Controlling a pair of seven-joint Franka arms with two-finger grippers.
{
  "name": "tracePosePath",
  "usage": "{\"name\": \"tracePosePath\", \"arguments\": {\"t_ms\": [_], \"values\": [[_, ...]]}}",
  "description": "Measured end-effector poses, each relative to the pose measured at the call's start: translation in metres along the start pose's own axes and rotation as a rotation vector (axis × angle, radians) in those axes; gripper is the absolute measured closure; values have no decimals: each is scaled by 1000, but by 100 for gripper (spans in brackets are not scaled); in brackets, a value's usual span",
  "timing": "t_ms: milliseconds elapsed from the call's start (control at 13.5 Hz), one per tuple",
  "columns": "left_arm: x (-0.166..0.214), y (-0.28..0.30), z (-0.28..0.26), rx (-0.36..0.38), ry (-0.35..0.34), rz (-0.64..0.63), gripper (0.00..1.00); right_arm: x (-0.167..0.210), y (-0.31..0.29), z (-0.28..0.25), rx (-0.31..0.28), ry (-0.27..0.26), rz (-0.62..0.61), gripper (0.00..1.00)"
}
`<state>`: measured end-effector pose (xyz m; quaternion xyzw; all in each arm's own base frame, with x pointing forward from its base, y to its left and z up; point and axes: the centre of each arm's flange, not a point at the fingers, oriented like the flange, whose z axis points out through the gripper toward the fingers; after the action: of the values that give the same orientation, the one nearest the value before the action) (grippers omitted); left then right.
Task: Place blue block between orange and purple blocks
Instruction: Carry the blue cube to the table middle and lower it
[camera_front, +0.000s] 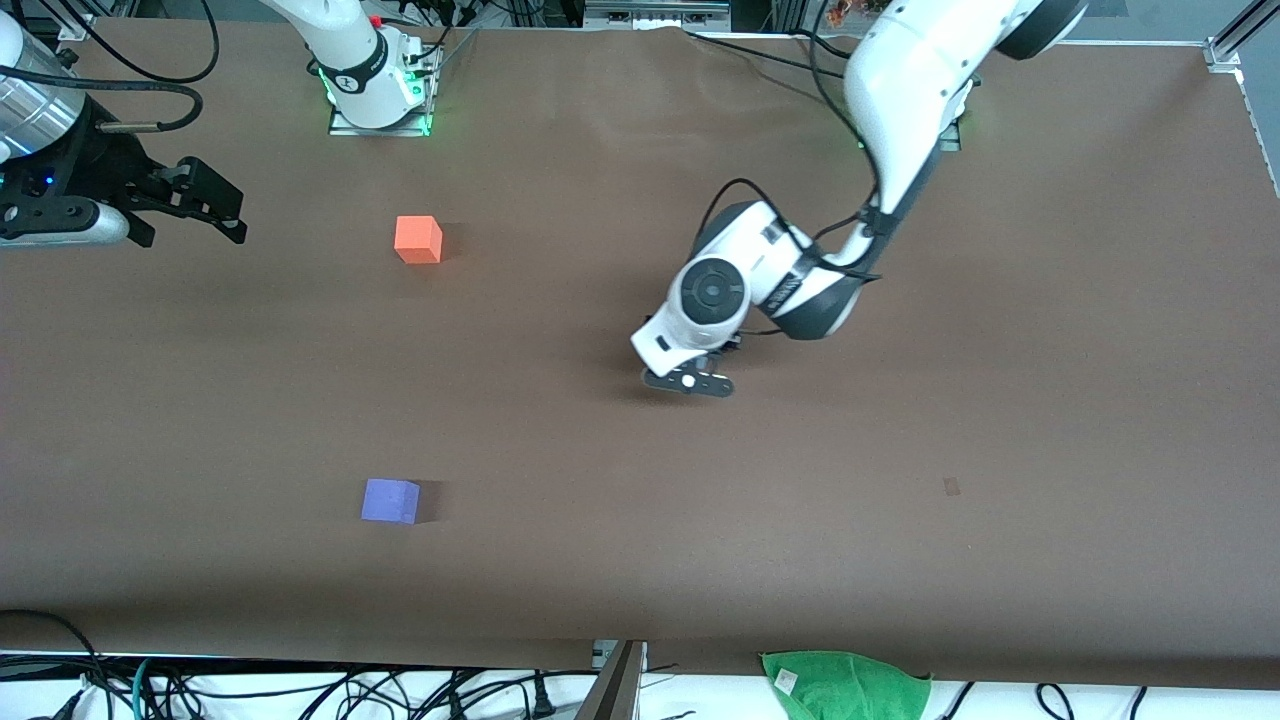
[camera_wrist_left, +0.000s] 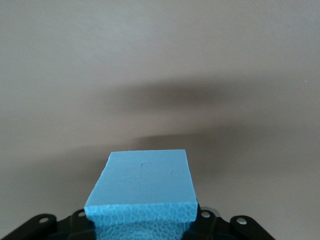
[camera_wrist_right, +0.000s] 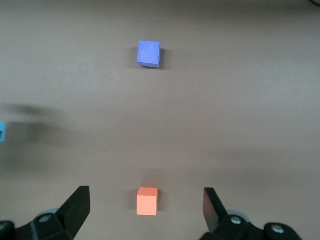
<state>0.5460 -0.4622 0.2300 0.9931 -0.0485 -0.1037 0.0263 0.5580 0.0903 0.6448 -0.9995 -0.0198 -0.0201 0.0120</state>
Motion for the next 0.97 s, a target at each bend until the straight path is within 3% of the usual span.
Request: {"name": "tracePosePath", "arguments": {"t_ms": [223,520,594,891,966], "values": [[-10,18,33,11,-27,-15,41,0,0,0,0,0,0,0],[-2,21,51,-27,9,-22,41,0,0,0,0,0,0,0],[-2,21,49,-30,13,-26,36,0,0,0,0,0,0,0],[2,23,36,-41,31,-39,0,0,0,0,0,0,0,0],[0,24,25,-31,24,-36,0,0,0,0,0,0,0,0]]}}
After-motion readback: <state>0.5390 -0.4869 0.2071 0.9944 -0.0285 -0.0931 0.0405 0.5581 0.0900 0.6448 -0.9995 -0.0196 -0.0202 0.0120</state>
